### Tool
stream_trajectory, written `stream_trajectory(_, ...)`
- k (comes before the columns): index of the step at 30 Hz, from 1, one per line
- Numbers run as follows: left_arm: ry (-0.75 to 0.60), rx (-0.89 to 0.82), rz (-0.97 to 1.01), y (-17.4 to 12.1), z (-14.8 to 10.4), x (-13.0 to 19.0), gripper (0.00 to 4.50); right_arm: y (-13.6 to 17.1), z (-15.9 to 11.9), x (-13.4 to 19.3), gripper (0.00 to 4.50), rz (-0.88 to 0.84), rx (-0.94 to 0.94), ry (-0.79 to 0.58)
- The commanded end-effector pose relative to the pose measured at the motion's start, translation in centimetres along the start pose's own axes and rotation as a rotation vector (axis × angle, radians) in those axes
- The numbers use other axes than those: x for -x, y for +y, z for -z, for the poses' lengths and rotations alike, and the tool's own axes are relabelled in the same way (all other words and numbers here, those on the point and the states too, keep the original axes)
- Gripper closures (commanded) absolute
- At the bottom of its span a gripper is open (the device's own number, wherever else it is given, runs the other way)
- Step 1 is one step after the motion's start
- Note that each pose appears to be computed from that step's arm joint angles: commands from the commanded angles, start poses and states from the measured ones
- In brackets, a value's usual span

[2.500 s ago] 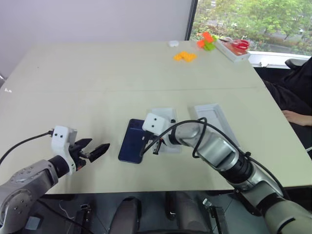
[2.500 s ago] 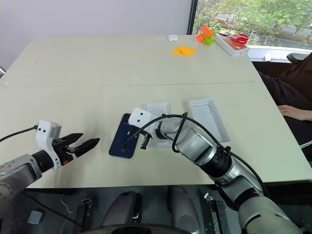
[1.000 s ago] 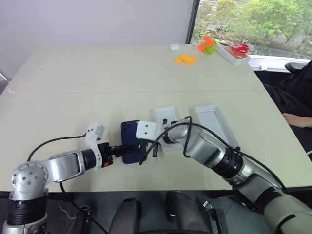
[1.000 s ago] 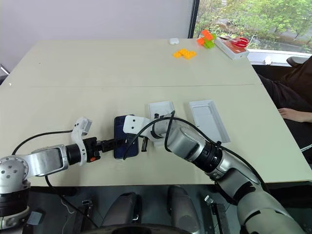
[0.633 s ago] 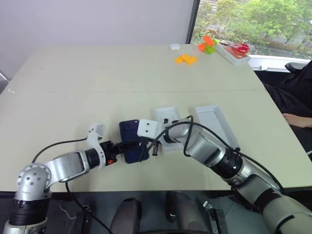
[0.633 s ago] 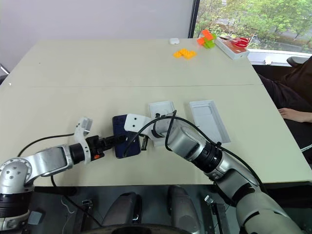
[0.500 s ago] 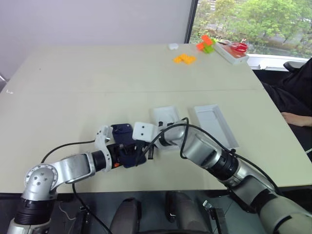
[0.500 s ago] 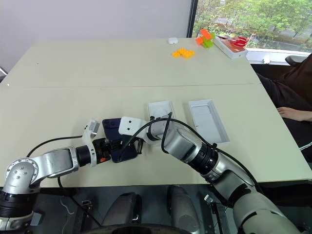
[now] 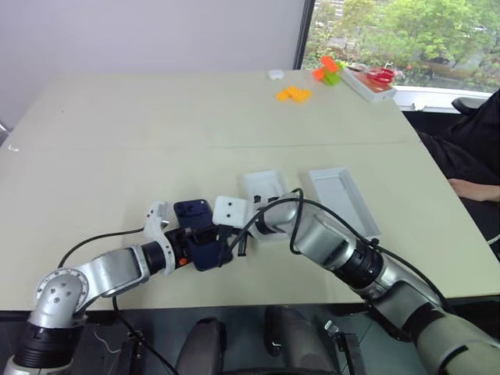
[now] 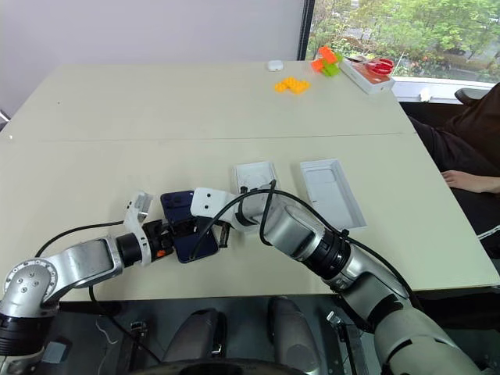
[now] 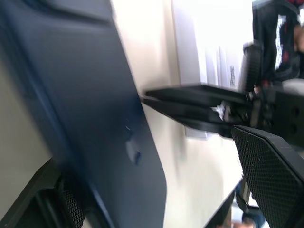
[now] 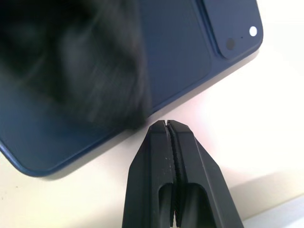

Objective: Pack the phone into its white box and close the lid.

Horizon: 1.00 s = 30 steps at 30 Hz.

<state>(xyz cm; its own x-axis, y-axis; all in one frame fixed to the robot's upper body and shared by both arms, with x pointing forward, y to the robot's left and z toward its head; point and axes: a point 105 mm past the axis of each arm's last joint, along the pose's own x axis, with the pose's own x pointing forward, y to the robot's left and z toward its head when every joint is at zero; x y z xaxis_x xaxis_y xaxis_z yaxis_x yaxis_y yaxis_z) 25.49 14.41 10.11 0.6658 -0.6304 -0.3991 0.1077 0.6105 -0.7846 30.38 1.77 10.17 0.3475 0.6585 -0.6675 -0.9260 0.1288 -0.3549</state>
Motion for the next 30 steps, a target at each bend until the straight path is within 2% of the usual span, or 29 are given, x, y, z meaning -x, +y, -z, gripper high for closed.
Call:
stream_trajectory(1, -0.04, 0.002, -0.032, 0.4, -0.7, 0.6, 1.25, -0.5, -1.4, 0.9, 4.5, 0.029, 0.035, -0.048)
stream_trajectory(5, -0.069, 0.005, -0.018, 0.1, -0.9, 0.7, 3.24, -1.0, -1.5, 1.4, 4.5, 0.052, 0.048, -0.048)
stream_trajectory(6, -0.073, 0.005, -0.012, 0.1, -1.0, 0.7, 3.85, -1.2, -1.5, 1.6, 4.5, 0.059, 0.05, -0.049)
stream_trajectory(7, -0.075, 0.005, -0.011, 0.1, -1.0, 0.8, 4.23, -1.4, -1.6, 1.8, 4.5, 0.069, 0.05, -0.051)
stream_trajectory(20, -0.14, 0.061, 0.081, -1.1, -2.3, 1.4, 4.23, -4.6, -1.2, 6.5, 4.5, 0.199, 0.056, -0.044)
stream_trajectory(24, -0.185, 0.046, 0.16, -3.0, -3.3, 1.4, 4.23, -5.7, -0.5, 9.1, 4.5, 0.247, 0.046, -0.049)
stream_trajectory(30, -0.137, 0.023, 0.26, -7.3, -3.0, -1.5, 4.23, -7.5, 2.1, 13.4, 4.5, 0.333, -0.004, -0.064)
